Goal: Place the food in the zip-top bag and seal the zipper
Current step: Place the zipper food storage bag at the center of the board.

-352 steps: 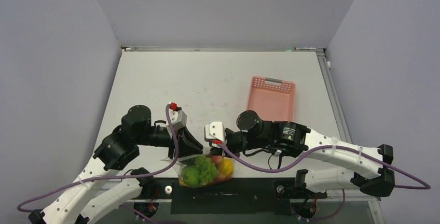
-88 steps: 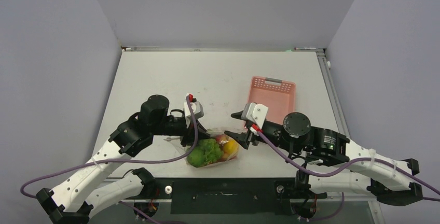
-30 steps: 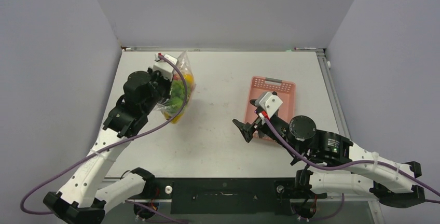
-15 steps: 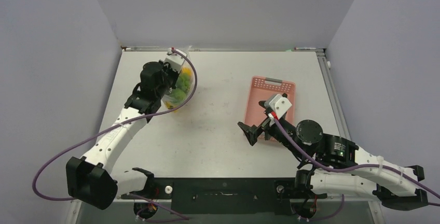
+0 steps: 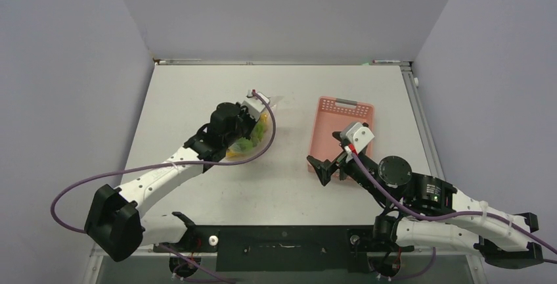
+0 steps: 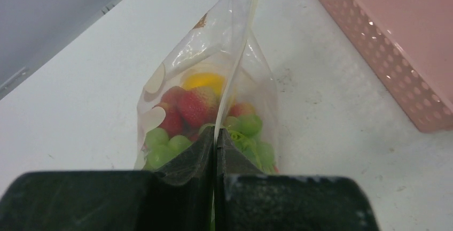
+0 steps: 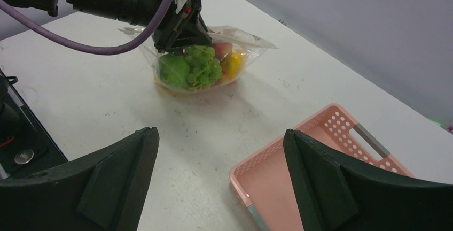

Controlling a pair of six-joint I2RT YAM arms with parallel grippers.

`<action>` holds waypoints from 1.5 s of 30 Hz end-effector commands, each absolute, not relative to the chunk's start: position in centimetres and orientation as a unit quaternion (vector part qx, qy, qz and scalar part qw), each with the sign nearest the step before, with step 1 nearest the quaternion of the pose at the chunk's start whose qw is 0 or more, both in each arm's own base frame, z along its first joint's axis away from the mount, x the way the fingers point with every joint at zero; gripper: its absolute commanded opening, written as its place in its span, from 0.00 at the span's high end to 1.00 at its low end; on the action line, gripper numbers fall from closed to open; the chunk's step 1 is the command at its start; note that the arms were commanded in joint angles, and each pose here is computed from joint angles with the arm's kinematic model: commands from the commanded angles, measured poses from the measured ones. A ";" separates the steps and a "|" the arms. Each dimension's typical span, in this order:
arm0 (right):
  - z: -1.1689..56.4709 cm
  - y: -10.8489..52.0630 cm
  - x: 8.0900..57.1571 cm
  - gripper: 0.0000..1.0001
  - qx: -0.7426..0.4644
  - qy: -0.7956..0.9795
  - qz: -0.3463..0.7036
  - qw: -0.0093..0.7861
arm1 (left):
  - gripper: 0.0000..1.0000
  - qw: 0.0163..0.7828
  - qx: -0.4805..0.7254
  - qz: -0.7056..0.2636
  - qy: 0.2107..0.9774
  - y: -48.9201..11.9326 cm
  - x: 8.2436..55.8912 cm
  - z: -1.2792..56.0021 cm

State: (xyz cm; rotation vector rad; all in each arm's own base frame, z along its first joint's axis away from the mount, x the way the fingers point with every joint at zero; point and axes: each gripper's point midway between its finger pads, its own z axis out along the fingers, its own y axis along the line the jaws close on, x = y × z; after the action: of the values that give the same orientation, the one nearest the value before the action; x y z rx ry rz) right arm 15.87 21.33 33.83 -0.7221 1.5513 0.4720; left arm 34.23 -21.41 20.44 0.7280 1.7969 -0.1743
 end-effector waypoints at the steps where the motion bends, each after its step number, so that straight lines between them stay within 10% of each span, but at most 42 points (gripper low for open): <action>1: 33.8 20.5 16.2 0.10 -0.289 0.687 0.204 0.634 | 1.00 0.582 0.281 -0.124 0.753 -23.0 32.8 21.8; 10: 32.4 20.6 16.7 0.10 -0.290 0.704 0.181 0.623 | 0.94 0.549 0.237 -0.184 0.780 -23.5 29.5 19.2; 30: 26.7 21.9 18.4 0.10 -0.239 0.774 0.119 0.574 | 0.37 0.526 0.179 -0.277 0.784 -22.2 22.2 21.3; 31: 26.5 21.9 18.6 0.10 -0.234 0.778 0.116 0.571 | 0.07 0.524 0.179 -0.275 0.786 -22.0 22.1 21.4; 32: 26.2 22.0 18.7 0.10 -0.230 0.782 0.110 0.569 | 0.01 0.521 0.179 -0.273 0.788 -21.9 22.0 21.6; 45: 23.7 23.9 20.3 0.10 -0.188 0.827 0.065 0.525 | 0.04 0.488 0.168 -0.187 0.836 -19.8 23.1 24.2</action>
State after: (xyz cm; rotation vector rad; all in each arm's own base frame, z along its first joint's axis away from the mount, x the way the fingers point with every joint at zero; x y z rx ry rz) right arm 19.35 23.51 22.72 -0.5139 1.9666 0.1569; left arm 22.53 -20.93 22.08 0.4309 2.0226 -0.5344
